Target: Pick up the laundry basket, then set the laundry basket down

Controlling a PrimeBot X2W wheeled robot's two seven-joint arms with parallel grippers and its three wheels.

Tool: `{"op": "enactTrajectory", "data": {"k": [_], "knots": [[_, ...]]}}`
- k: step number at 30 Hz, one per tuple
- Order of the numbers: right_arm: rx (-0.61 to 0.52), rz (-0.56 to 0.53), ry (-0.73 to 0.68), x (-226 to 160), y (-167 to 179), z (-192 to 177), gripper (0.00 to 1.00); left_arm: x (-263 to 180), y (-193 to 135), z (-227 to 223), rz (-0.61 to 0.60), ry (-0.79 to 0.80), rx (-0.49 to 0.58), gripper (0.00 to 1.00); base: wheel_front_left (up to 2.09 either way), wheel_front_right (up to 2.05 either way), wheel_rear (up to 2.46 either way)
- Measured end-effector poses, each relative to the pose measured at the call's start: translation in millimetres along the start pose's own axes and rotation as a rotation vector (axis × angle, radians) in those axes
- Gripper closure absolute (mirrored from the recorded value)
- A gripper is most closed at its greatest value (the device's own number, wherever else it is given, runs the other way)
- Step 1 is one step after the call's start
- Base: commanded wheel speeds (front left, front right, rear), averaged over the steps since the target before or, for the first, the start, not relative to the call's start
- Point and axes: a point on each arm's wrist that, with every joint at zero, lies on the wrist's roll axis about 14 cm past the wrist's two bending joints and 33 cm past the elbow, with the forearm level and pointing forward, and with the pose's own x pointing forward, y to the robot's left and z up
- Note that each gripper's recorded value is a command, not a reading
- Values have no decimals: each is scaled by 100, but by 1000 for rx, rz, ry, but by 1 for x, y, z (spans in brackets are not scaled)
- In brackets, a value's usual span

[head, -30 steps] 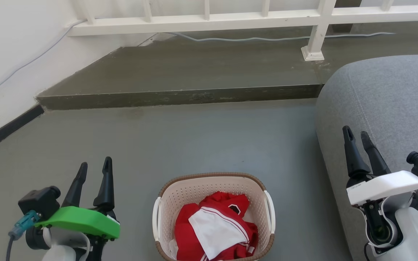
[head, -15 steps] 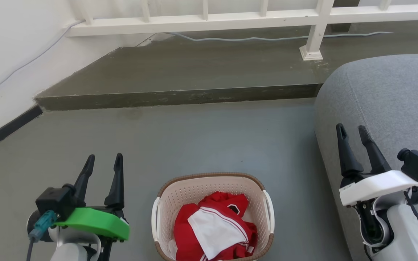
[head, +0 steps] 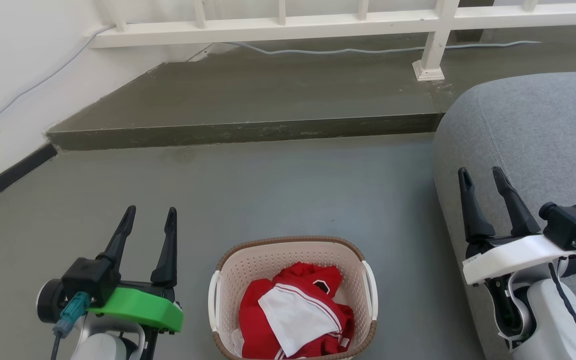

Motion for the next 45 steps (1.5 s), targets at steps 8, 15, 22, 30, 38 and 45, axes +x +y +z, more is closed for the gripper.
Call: {"op": "enactTrajectory", "data": {"k": [8, 15, 22, 30, 38, 45], "knots": [[7, -10, 4, 1, -1, -2, 0, 0, 0, -1, -3, 3, -5, 0, 0, 0, 0], [7, -13, 10, 0, -2, -5, 0, 1, 1, -2, -1, 4, -6, 0, 0, 0, 0], [3, -19, 13, 1, -4, -6, 0, 2, 1, -3, -2, 7, -8, 0, 0, 0, 0], [1, -33, 35, 0, -8, -14, 0, 5, 3, -8, 3, 19, -14, 0, 0, 0, 0], [3, -53, 74, 4, -17, -28, 0, 11, 6, -26, 6, 63, -31, 0, 0, 0, 0], [6, -79, 125, 9, -27, -46, 0, 22, 11, -43, 12, 102, -51, 0, 0, 0, 0]]}}
